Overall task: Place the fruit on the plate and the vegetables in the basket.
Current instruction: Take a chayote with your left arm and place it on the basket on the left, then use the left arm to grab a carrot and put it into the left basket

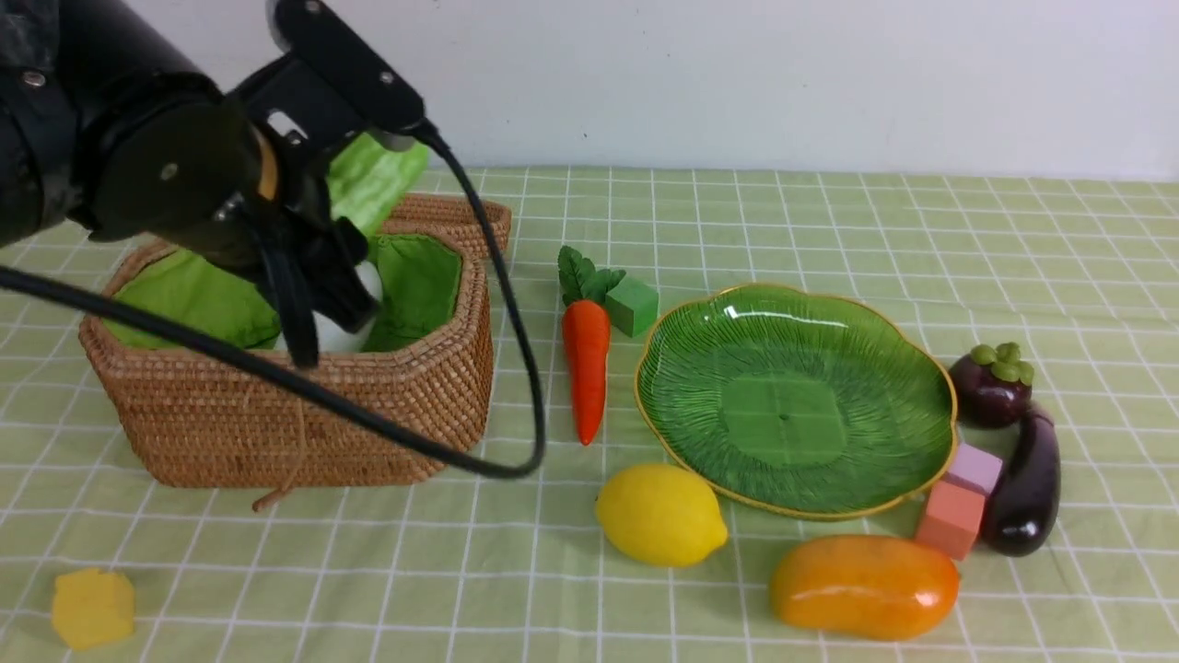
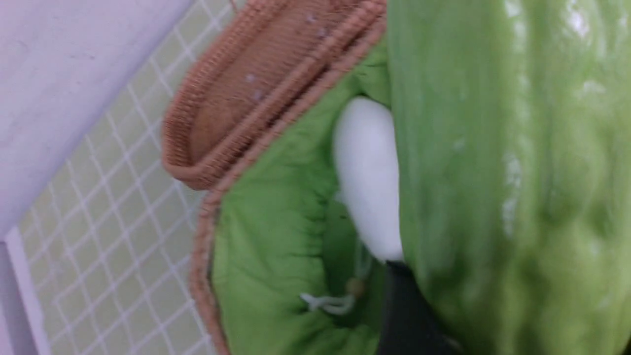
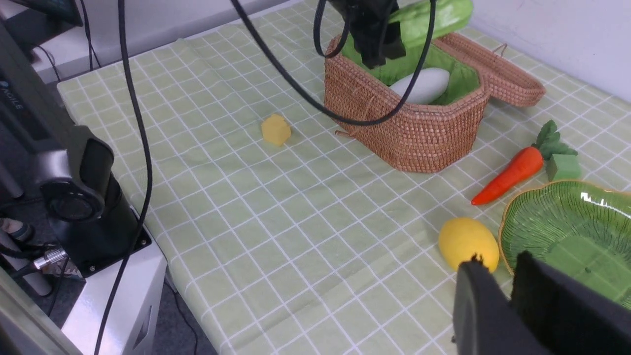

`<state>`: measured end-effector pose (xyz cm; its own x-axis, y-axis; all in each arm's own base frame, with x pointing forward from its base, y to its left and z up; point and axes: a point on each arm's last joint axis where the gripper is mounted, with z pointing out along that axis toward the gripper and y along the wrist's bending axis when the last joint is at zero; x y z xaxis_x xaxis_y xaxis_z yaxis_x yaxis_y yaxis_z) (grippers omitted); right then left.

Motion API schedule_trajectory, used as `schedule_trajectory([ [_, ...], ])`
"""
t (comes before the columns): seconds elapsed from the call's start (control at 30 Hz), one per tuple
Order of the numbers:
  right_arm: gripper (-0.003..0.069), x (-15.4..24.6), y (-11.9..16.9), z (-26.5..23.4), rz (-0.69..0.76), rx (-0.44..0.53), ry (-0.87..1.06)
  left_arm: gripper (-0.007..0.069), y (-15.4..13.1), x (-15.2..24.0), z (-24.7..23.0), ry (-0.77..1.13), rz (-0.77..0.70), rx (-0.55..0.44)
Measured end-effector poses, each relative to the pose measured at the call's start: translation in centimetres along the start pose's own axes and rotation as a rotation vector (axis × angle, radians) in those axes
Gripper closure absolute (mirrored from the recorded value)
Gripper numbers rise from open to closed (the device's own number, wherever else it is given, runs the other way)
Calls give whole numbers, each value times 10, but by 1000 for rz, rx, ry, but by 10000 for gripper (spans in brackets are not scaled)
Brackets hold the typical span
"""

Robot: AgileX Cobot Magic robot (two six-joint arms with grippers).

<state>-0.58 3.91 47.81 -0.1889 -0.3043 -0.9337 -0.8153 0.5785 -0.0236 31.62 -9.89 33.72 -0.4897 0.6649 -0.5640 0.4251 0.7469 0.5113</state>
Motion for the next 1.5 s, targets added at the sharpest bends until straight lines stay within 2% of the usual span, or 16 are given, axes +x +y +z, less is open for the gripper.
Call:
schedule_trajectory([
  [0.13, 537, 0, 0, 0, 0, 0, 0, 232, 21, 12, 30, 6, 49, -42],
  [0.33, 533, 0, -1, 0, -2, 7, 2, 224, 30, 24, 47, 54, 46, -50],
  [0.43, 533, 1, -2, 0, -6, 19, 7, 173, 30, 23, 47, 48, 47, -52],
  [0.47, 533, 1, -3, 0, -10, 31, 11, 99, 30, 23, 47, 45, 47, -52],
  [0.6, 531, 2, -6, 0, -4, 66, 21, 5, 30, 25, 47, 61, 47, -50],
  [0.77, 531, 2, -12, -1, 27, 131, 17, -11, 30, 26, 46, 75, 24, -48],
  [0.87, 531, 2, -14, -1, 37, 155, 23, 30, 31, 24, 37, 57, -59, -45],
  [1.0, 530, 2, -15, -1, 42, 162, 24, 127, 25, 17, 20, 15, -194, -5],
  [1.07, 530, 3, -15, -1, 42, 164, 24, 271, 8, 5, 2, -23, -306, 77],
  [1.13, 530, 3, -15, -1, 43, 164, 24, 369, -10, -2, -8, -24, -365, 156],
  [1.17, 530, 3, -15, -1, 43, 164, 24, 470, -26, -7, -16, -1, -407, 231],
  [1.23, 530, 3, -15, -1, 44, 165, 24, 587, -53, -13, -26, 43, -431, 338],
  [1.27, 530, 3, -15, -1, 43, 167, 25, 621, -65, -15, -29, 65, -436, 383],
  [1.37, 529, 3, -15, -1, 43, 167, 25, 638, -109, -23, -35, 132, -429, 505],
  [1.5, 527, 3, -15, -1, 43, 167, 25, 624, -137, -31, -19, 208, -427, 533],
])
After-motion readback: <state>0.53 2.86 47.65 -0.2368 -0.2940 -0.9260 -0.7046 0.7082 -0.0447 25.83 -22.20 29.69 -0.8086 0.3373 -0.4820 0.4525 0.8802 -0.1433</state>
